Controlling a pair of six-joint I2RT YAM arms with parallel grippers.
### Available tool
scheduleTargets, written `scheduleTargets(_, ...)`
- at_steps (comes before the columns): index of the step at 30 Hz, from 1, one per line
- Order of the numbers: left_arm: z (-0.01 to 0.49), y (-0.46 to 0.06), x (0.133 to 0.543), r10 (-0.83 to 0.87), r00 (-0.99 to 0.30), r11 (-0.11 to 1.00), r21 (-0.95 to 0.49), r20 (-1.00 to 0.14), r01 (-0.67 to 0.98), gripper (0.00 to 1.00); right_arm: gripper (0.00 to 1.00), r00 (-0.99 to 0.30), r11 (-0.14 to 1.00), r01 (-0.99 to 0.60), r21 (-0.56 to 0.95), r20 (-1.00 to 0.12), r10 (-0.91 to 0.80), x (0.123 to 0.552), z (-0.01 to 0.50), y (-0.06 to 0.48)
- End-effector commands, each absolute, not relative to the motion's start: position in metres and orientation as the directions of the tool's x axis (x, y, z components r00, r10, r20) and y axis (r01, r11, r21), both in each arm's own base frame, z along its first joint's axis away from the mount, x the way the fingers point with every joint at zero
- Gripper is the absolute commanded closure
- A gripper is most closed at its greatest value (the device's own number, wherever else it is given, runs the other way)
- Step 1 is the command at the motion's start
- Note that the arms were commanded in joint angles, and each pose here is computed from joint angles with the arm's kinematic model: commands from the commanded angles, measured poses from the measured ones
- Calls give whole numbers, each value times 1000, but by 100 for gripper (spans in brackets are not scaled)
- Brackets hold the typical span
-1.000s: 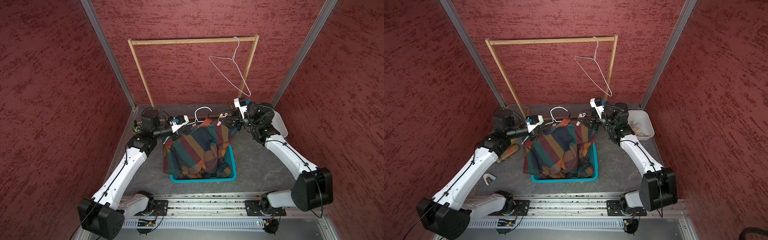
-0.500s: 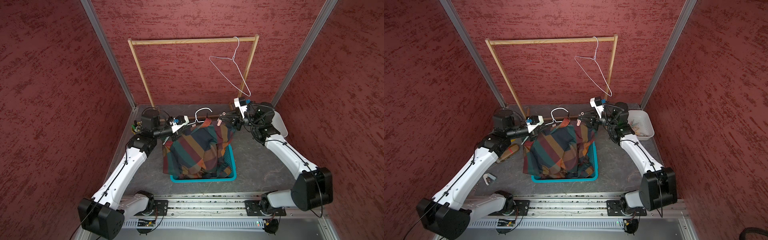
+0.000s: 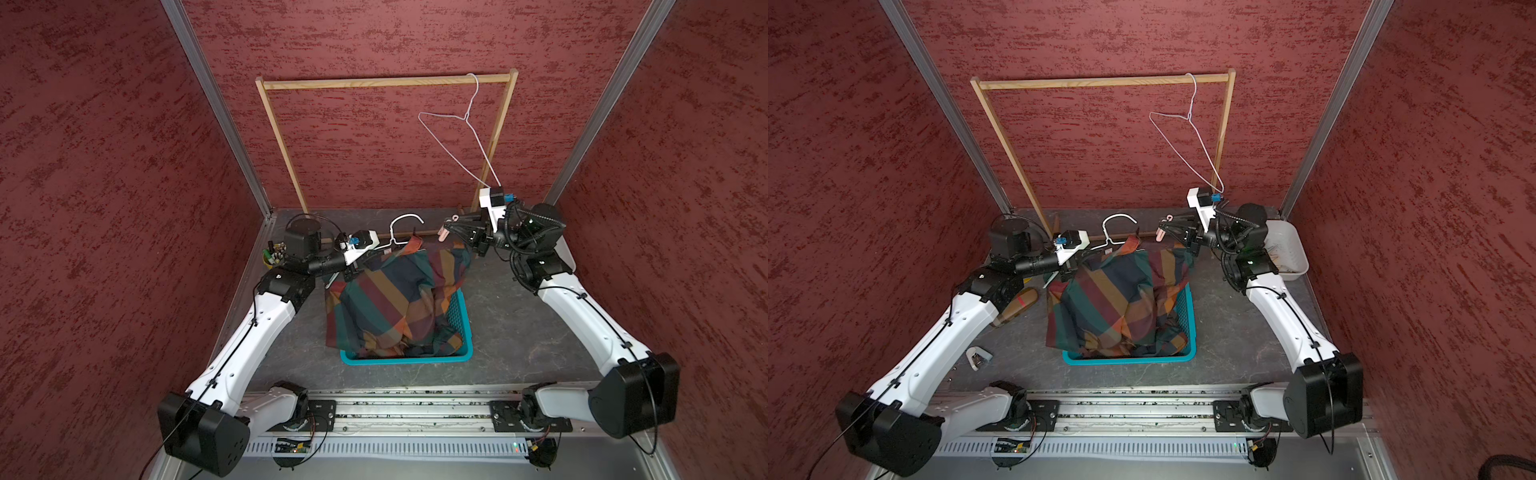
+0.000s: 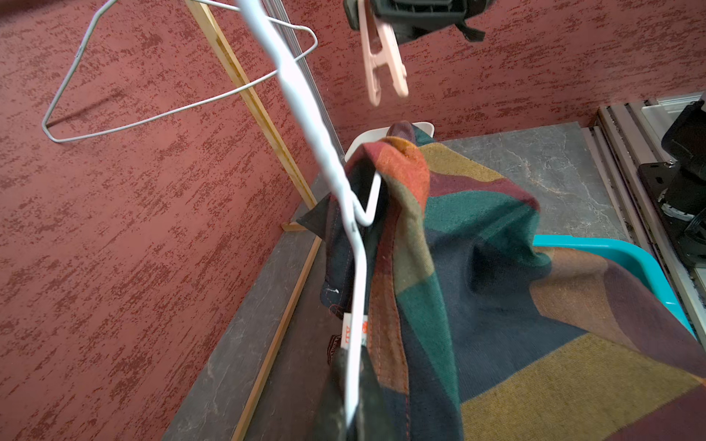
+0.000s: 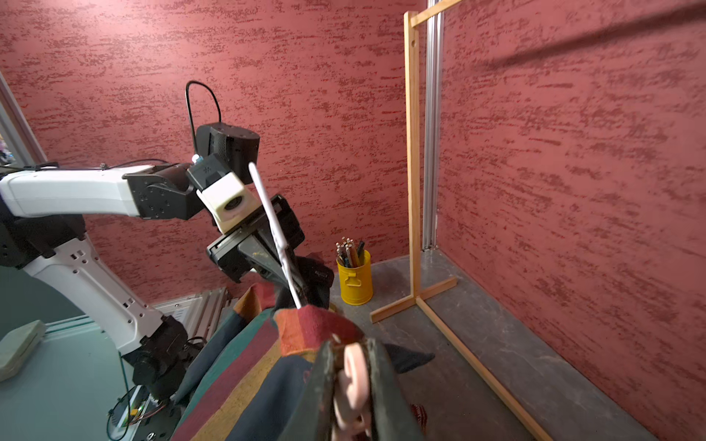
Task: Remove the clothespins securing long-sleeve shirts to the hanger
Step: Remove the clamp from the hanger, then place the clamp in the storage box.
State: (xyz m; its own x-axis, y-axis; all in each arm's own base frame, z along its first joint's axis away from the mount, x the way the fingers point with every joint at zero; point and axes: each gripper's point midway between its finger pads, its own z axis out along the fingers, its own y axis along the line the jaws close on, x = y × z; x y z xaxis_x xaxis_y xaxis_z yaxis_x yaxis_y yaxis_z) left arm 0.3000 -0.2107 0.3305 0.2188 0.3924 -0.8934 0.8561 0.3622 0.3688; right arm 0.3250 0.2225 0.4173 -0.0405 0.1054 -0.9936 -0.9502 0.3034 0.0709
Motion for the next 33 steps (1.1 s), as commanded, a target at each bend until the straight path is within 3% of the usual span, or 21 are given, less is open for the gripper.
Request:
scheduleTargets(1, 337, -210, 301, 403, 245, 365, 400, -882, 840, 100, 100, -14, 461, -885, 70, -992, 124, 339, 436, 197)
scheduleTargets(6, 342, -208, 302, 401, 263, 381, 421, -877, 823, 100, 100, -106, 703, -689, 178, -984, 145, 363, 416, 137)
scheduleTargets(12, 346, -207, 303, 395, 279, 395, 436, -875, 809, 100, 100, -280, 859, -389, 332, -931, 233, 370, 345, 70)
scheduleTargets(16, 347, -207, 303, 392, 283, 397, 439, -875, 806, 100, 100, -321, 894, -213, 394, -892, 317, 375, 309, 29)
scheduleTargets(21, 347, -207, 304, 389, 284, 399, 438, -876, 806, 100, 100, -249, 892, -30, 451, -867, 431, 394, 285, -35)
scheduleTargets(33, 345, -210, 303, 382, 277, 394, 426, -882, 814, 100, 100, -215, 858, 276, 434, -842, 495, 458, 215, -144)
